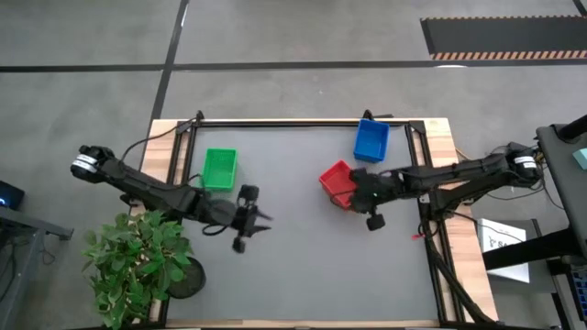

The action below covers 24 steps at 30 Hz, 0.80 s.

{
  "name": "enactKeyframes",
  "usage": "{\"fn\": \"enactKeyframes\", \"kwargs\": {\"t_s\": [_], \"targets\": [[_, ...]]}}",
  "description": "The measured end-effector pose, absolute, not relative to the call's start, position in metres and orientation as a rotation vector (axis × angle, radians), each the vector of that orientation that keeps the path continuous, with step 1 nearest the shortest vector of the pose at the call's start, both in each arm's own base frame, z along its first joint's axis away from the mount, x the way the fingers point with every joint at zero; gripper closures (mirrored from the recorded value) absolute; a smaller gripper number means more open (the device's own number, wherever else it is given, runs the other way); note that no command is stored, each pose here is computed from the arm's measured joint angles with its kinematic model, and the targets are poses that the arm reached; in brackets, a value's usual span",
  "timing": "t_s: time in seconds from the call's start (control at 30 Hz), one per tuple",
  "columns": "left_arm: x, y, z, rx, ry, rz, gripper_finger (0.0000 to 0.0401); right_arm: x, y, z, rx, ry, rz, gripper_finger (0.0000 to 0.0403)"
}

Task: Stack baskets by color
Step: Return to Home Position

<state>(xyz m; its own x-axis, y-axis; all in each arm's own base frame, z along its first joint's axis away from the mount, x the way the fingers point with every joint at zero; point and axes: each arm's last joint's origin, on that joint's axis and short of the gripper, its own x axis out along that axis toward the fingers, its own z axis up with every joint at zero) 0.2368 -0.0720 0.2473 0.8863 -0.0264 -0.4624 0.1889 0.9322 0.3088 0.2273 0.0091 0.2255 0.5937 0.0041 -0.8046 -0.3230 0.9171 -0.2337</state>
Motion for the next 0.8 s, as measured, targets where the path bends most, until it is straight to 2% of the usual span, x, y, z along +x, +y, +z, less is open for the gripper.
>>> {"fn": "enactKeyframes", "kwargs": {"t_s": [0.1,0.23,0.37,0.8], "targets": [[0.22,-0.075,0.251,0.35,0.413,-0.151,0.0348,0.225,0.014,0.212,-0.434,0.717,0.195,0.0386],[0.198,-0.065,0.245,0.347,0.333,-0.131,0.0394,0.217,0.011,0.202,-0.504,0.527,0.161,0.039],[0.178,-0.053,0.231,0.319,0.242,-0.094,0.0393,0.205,0.002,0.197,-0.563,0.474,0.121,0.0391],[0.13,-0.03,0.193,0.245,0.013,-0.014,0.04,0.158,-0.005,0.199,-0.547,0.316,0.033,0.039]]}}
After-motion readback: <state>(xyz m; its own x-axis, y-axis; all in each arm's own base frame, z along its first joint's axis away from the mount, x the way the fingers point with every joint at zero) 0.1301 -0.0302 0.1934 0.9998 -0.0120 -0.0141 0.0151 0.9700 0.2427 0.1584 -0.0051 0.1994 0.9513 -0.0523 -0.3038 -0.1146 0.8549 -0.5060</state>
